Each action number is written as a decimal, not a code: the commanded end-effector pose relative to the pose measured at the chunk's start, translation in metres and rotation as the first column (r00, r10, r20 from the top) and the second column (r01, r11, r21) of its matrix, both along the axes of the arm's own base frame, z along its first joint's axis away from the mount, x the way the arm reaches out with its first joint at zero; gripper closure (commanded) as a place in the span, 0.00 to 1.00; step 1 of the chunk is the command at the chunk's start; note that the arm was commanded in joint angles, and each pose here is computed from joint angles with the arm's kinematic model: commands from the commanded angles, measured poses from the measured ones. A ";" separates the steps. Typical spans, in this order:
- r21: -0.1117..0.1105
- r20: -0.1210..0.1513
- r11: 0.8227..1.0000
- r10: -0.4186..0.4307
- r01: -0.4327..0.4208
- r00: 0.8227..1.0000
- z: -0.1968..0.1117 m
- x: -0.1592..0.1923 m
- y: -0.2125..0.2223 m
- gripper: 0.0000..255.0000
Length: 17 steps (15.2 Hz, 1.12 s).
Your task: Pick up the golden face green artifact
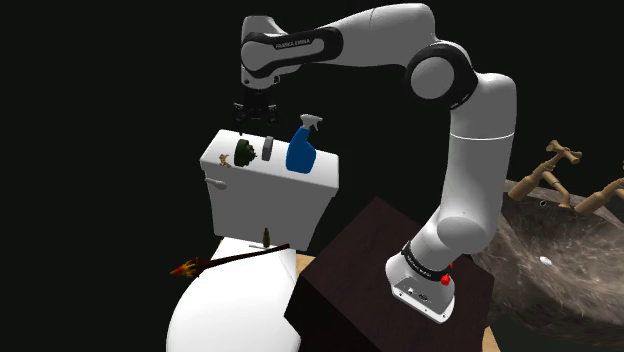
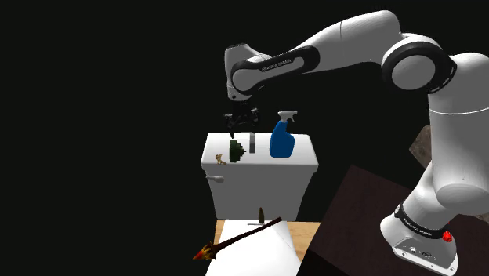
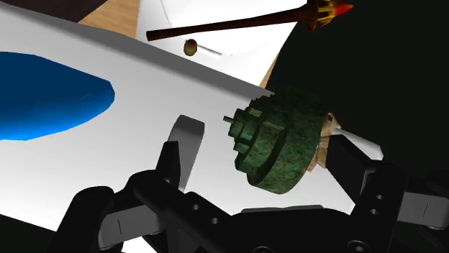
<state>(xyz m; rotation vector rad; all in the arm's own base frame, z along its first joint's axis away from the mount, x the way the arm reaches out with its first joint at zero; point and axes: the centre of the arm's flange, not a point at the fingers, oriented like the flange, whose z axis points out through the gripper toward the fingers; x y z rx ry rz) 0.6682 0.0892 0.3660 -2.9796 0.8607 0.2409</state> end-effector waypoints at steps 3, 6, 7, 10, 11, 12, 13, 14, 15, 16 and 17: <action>0.011 -0.033 0.998 -0.065 0.066 0.997 -0.038 0.038 0.003 0.00; 0.011 -0.033 0.998 -0.065 0.066 0.997 -0.054 0.038 0.003 0.00; 0.011 -0.033 0.998 -0.065 0.066 0.997 -0.060 0.038 0.003 0.00; 0.011 -0.033 0.998 -0.065 0.066 0.997 -0.075 0.038 0.003 0.00; 0.011 -0.033 0.998 -0.065 0.066 0.997 -0.078 0.038 0.003 0.00; 0.011 -0.033 0.998 -0.065 0.066 0.997 -0.078 0.038 0.003 0.00; 0.011 -0.033 0.998 -0.065 0.066 0.997 -0.079 0.038 0.003 1.00; 0.011 -0.033 0.998 -0.065 0.066 0.997 -0.080 0.038 0.003 1.00; 0.011 -0.033 0.998 -0.065 0.066 0.997 -0.080 0.038 0.003 1.00; 0.011 -0.033 0.998 -0.065 0.066 0.997 -0.080 0.038 0.003 1.00; 0.011 -0.033 0.998 -0.065 0.066 0.997 -0.080 0.038 0.003 1.00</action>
